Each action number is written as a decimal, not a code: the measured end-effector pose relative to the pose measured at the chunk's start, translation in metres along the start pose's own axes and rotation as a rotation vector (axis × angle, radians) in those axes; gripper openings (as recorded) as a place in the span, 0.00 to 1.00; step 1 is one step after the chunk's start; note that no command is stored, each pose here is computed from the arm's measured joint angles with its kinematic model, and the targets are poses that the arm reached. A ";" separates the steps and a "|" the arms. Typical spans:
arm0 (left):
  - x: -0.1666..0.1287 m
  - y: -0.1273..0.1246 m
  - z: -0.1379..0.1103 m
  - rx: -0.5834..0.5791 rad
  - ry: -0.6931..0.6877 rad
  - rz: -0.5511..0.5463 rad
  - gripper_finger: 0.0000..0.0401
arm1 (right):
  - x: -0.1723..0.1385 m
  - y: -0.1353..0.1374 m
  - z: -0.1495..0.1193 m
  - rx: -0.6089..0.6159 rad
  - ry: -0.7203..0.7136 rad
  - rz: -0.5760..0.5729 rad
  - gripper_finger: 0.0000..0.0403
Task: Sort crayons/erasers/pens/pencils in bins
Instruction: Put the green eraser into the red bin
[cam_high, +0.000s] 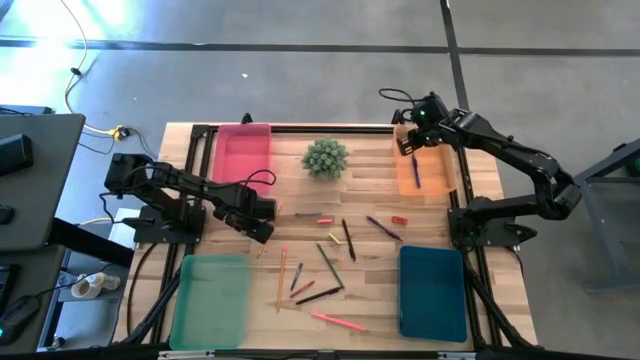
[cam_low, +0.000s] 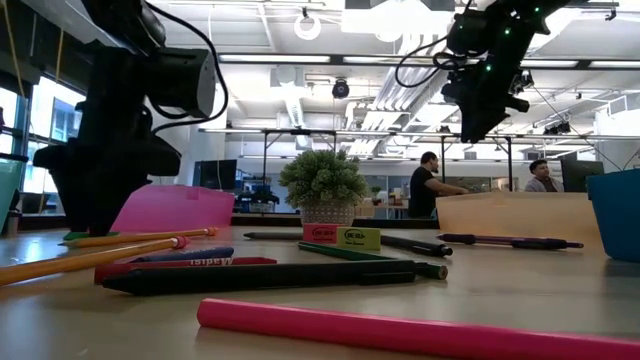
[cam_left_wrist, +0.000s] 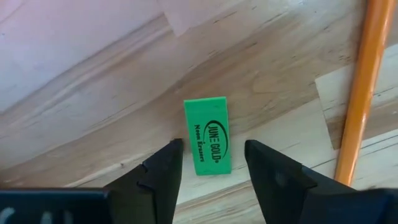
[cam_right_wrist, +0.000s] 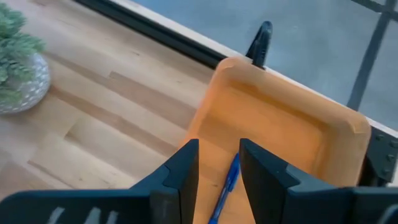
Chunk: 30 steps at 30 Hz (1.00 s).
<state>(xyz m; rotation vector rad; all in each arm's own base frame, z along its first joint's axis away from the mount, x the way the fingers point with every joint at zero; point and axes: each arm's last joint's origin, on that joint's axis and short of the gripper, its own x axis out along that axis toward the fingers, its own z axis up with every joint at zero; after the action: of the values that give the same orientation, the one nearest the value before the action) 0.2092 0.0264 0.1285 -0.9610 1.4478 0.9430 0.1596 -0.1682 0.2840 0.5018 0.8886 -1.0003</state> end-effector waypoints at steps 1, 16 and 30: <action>0.000 0.000 0.000 0.001 0.000 -0.001 0.39 | 0.000 0.000 0.000 0.000 0.001 0.002 0.26; -0.001 0.000 0.000 0.059 -0.015 -0.009 0.27 | -0.029 0.021 -0.008 -0.056 -0.079 0.170 0.26; -0.020 0.005 -0.002 0.067 -0.106 -0.082 0.23 | -0.039 0.043 -0.018 -0.142 -0.111 0.173 0.26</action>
<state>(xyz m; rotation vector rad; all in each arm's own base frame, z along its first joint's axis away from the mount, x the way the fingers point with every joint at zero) 0.2050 0.0279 0.1483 -0.9011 1.3335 0.8677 0.1810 -0.1152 0.3049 0.3921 0.7960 -0.7940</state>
